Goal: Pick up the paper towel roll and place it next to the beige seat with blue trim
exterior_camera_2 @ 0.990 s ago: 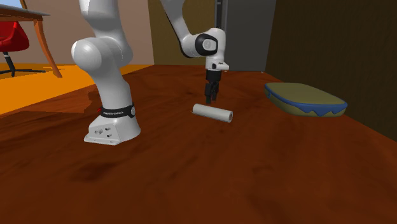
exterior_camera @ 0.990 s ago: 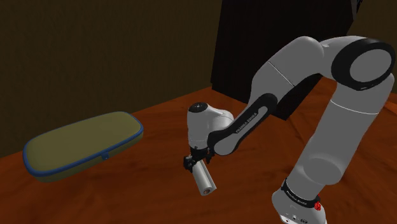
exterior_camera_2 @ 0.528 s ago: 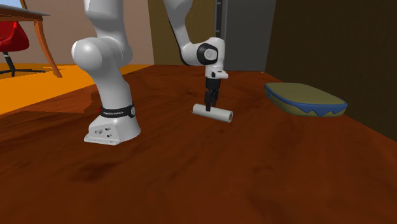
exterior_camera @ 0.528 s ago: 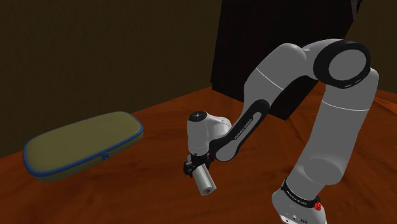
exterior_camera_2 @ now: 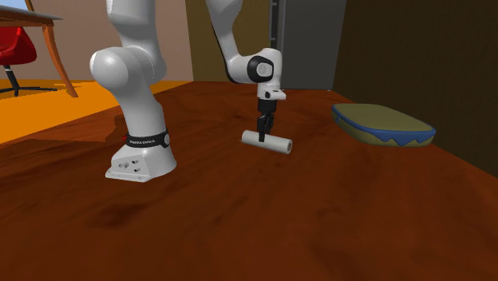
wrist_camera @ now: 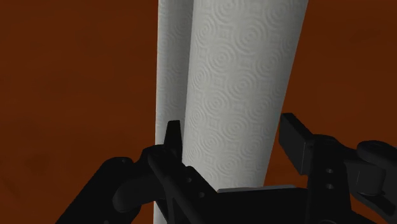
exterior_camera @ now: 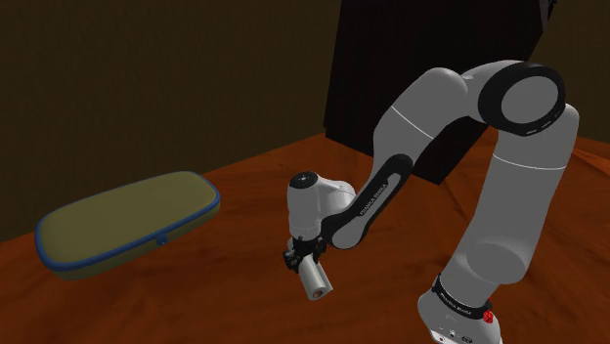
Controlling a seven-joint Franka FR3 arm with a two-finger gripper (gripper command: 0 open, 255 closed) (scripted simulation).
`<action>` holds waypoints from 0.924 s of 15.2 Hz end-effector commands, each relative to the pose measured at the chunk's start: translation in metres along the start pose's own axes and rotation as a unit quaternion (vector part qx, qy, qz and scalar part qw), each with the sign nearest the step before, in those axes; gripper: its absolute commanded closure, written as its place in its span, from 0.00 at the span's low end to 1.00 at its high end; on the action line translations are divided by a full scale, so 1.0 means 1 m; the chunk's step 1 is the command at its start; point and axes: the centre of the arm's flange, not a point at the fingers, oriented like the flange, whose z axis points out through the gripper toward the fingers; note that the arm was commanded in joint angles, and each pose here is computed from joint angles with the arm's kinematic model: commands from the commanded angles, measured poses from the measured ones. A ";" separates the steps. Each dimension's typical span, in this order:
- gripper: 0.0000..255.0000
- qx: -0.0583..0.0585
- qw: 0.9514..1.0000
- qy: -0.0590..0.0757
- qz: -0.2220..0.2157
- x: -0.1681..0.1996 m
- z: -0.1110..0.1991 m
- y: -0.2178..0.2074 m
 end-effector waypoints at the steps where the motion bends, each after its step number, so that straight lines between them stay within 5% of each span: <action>1: 1.00 0.000 1.000 0.000 0.000 0.000 0.000 0.000; 9: 1.00 0.000 1.000 0.000 0.000 0.000 0.000 0.000; 14: 1.00 0.000 1.000 0.000 0.000 0.000 -0.026 0.004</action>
